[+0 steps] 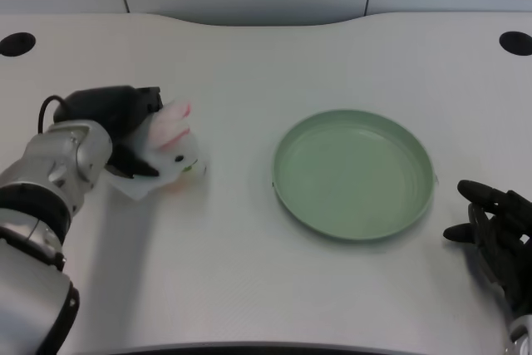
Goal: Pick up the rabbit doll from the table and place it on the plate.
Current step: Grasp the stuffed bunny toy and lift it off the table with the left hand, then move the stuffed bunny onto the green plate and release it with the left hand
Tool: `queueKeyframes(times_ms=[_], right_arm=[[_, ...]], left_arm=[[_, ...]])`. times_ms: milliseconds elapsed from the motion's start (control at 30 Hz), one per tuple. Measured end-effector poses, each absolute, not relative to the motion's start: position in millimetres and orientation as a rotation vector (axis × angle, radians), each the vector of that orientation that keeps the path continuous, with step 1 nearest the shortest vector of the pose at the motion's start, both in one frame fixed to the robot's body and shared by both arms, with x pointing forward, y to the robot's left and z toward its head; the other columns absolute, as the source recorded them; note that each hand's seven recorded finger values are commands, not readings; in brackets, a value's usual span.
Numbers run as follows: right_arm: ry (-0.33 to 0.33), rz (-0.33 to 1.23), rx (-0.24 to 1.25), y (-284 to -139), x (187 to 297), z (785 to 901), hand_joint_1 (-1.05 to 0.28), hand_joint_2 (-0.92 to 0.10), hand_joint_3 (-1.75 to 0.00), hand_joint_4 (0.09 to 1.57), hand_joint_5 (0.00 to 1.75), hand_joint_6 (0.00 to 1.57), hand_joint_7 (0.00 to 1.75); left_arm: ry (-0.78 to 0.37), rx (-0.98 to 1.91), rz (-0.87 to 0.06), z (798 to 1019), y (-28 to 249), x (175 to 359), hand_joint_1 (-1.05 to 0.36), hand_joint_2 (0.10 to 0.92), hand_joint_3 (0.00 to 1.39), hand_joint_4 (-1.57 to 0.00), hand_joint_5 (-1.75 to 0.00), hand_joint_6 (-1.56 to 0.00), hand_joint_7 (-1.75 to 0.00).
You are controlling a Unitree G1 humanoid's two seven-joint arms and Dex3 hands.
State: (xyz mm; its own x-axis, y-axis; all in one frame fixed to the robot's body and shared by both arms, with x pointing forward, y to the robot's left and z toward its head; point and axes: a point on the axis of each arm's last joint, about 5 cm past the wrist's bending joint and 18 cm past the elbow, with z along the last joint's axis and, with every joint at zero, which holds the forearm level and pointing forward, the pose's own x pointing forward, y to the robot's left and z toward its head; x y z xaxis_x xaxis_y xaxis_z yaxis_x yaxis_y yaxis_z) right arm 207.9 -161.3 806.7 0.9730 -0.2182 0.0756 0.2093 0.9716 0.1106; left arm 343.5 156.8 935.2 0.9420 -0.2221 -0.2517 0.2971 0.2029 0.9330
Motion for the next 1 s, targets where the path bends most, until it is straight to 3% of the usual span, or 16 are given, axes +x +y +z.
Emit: queueKeyframes(times_ms=[33,67,100,167,233,300,400,500,633,667,700,767,867,1000], right_arm=[[-0.088,-0.215,0.102,-161.3,208.2,806.9,-0.39,-0.92,-0.30,0.90,1.03,0.92,0.35],[-0.089,-0.215,0.101,-161.3,208.6,807.1,-0.38,-0.92,-0.31,0.90,1.02,0.92,0.35],[-0.088,-0.216,0.100,-161.6,208.8,807.2,-0.38,-0.92,-0.31,0.90,1.02,0.92,0.35],[-0.086,-0.218,0.094,-162.0,209.0,807.3,-0.38,-0.92,-0.32,0.90,1.02,0.92,0.34],[-0.085,-0.220,0.086,-162.5,209.3,807.5,-0.38,-0.92,-0.32,0.90,1.02,0.92,0.34],[-0.084,-0.218,0.082,-162.2,209.8,807.6,-0.38,-0.92,-0.31,0.90,1.01,0.92,0.34],[-0.083,-0.211,0.078,-161.4,210.5,807.9,-0.39,-0.92,-0.31,0.89,1.01,0.92,0.34],[-0.082,-0.210,0.071,-160.7,211.1,808.1,-0.40,-0.92,-0.30,0.92,1.01,0.93,0.34],[-0.081,-0.216,0.071,-159.5,212.4,808.8,-0.42,-0.92,-0.30,0.92,1.01,0.93,0.33],[-0.083,-0.209,0.073,-158.6,213.0,809.2,-0.42,-0.92,-0.31,0.92,1.01,0.93,0.33],[-0.085,-0.206,0.074,-157.8,213.2,809.4,-0.41,-0.92,-0.31,0.92,1.00,0.92,0.33],[-0.085,-0.205,0.074,-157.2,213.2,809.4,-0.40,-0.92,-0.31,0.93,1.01,0.92,0.33],[-0.086,-0.200,0.061,-155.3,213.6,809.6,-0.39,-0.92,-0.31,0.96,1.04,0.93,0.34],[-0.087,-0.193,0.058,-154.1,213.9,809.9,-0.38,-0.92,-0.30,0.96,1.07,0.92,0.34]], left_arm=[[0.043,1.318,-0.355,942,155,346.6,-0.23,0.640,0.53,-0.44,-1.17,-0.54,-0.93],[0.014,1.315,-0.347,949,153,349.6,-0.19,0.656,0.53,-0.47,-1.51,-0.49,-1.41],[-0.019,1.310,-0.344,956,150,352.1,-0.18,0.661,0.53,-0.49,-1.63,-0.47,-1.57],[-0.075,1.306,-0.349,966,142,355.7,-0.14,0.674,0.54,-0.65,-1.72,-0.55,-1.71],[-0.125,1.297,-0.367,973,131,357.8,-0.16,0.679,0.54,-0.72,-1.74,-0.58,-1.74],[-0.181,1.280,-0.396,979,117,358.6,-0.22,0.687,0.47,-0.69,-1.74,-0.60,-1.61],[-0.263,1.260,-0.441,988,93,358.6,-0.20,0.670,0.45,-0.74,-1.75,-0.60,-1.73],[-0.316,1.260,-0.488,991,75,356.3,-0.19,0.662,0.44,-0.71,-1.70,-0.62,-1.67],[-0.374,1.246,-0.566,986,47,348.3,-0.18,0.611,0.58,-0.74,-1.74,-0.67,-1.70],[-0.389,1.244,-0.577,985,42,346.6,-0.20,0.580,0.60,-0.74,-1.69,-0.68,-1.65],[-0.403,1.243,-0.587,984,38,344.8,-0.20,0.523,0.66,-0.76,-1.72,-0.69,-1.68],[-0.421,1.251,-0.615,981,27,340.6,-0.18,0.484,0.73,-0.80,-1.74,-0.67,-1.73],[-0.434,1.261,-0.662,976,14,334.1,-0.21,0.460,0.75,-0.79,-1.75,-0.63,-1.74],[-0.434,1.252,-0.706,966,2,325.9,-0.25,0.560,0.63,-0.73,-1.51,-0.65,-1.51]])
